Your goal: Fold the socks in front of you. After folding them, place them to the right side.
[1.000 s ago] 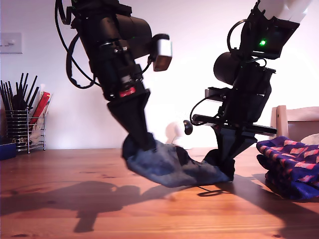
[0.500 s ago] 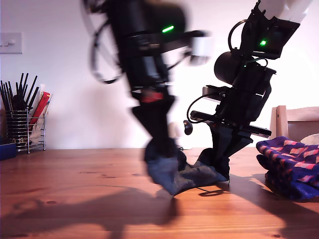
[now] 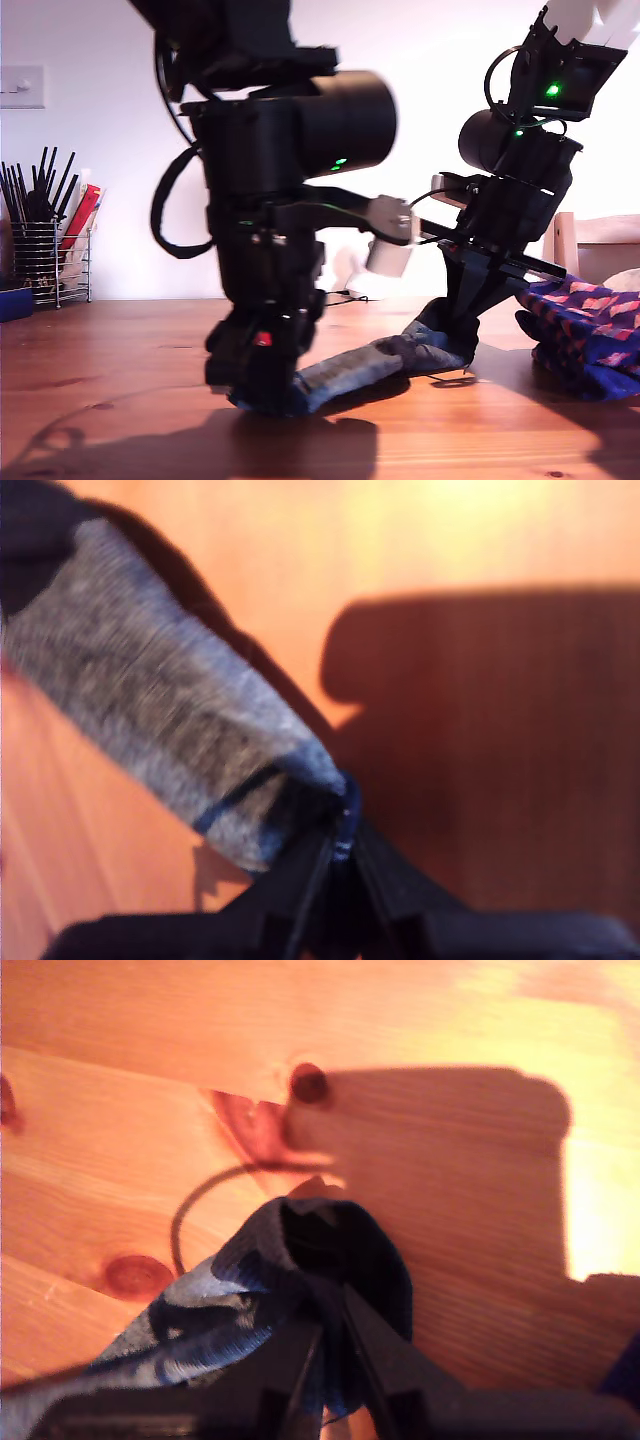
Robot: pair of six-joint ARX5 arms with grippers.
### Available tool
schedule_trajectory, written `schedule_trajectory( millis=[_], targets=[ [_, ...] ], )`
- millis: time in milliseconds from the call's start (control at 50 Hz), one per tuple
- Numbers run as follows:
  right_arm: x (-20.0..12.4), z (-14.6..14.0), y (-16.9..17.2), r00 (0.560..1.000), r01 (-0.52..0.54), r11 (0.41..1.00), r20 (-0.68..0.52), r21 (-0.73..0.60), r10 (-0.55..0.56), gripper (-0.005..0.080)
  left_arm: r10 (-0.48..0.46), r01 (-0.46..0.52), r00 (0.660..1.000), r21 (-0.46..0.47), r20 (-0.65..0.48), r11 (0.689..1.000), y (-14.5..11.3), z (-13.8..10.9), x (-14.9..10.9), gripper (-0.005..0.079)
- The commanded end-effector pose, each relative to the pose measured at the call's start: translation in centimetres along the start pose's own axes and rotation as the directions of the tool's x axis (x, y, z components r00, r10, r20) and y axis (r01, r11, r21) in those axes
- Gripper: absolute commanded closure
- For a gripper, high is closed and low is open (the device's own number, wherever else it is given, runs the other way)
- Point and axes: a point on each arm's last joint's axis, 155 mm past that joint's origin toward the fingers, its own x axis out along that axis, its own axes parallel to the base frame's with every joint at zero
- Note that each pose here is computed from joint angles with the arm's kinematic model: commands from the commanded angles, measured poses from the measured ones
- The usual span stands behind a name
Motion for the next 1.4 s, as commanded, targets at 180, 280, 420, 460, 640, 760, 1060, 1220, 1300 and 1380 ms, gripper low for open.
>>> schedule_trajectory(
  millis=[180,280,420,460,640,760,1060,1220,1300,1380],
  targets=[
    [-1.3,1.1,0.8,0.999,-0.009,1.0,0.04,-0.019,0.01,0.0765,-0.007,0.005,1.0,-0.083,-0.028,0.997,-0.2,-1.4,-0.2,0.075],
    [-1.3,1.1,1.0,0.999,-0.011,1.0,0.039,-0.024,0.012,0.0765,0.04,-0.034,0.998,-0.146,0.042,0.989,1.5,-0.6,-2.0,0.0715],
    [-1.2,1.1,1.1,0.999,-0.012,1.0,0.038,-0.025,0.013,0.0765,0.035,0.006,0.985,-0.234,0.17,0.972,2.2,0.6,-4.6,0.0585],
    [-1.2,1.0,1.1,0.999,-0.012,1.0,0.038,-0.026,0.013,0.0765,0.028,0.023,0.981,-0.258,0.192,0.966,2.3,0.7,-5.1,0.0566],
    [-1.2,1.0,1.3,0.999,-0.012,0.999,0.036,-0.031,0.013,0.0765,0.008,0.067,0.978,-0.347,0.209,0.935,2.4,0.2,-5.4,0.0557],
    [-1.2,1.0,1.3,0.999,-0.012,0.999,0.036,-0.034,0.014,0.0765,-0.038,0.112,0.977,-0.352,0.208,0.929,1.5,-0.1,-5.4,0.0563],
    [-1.2,0.9,1.3,0.999,-0.012,0.999,0.034,-0.034,0.013,0.0765,0.043,0.28,0.914,-0.706,0.402,0.65,5.9,1.4,-5.9,0.0774],
    [-1.2,1.0,1.3,0.999,-0.012,0.999,0.036,-0.034,0.013,0.0765,0.004,0.379,0.893,-0.758,0.449,0.531,6.1,1.4,-4.7,0.0762],
    [-1.2,1.0,1.3,0.999,-0.012,0.999,0.037,-0.034,0.013,0.0765,-0.004,0.384,0.894,-0.76,0.448,0.524,6.0,1.5,-3.8,0.0762],
    [-1.2,1.2,1.4,0.999,-0.012,0.999,0.044,-0.036,0.014,0.0765,0.008,0.401,0.883,-0.765,0.468,0.503,6.4,2.1,-3.3,0.0762]
  ],
)
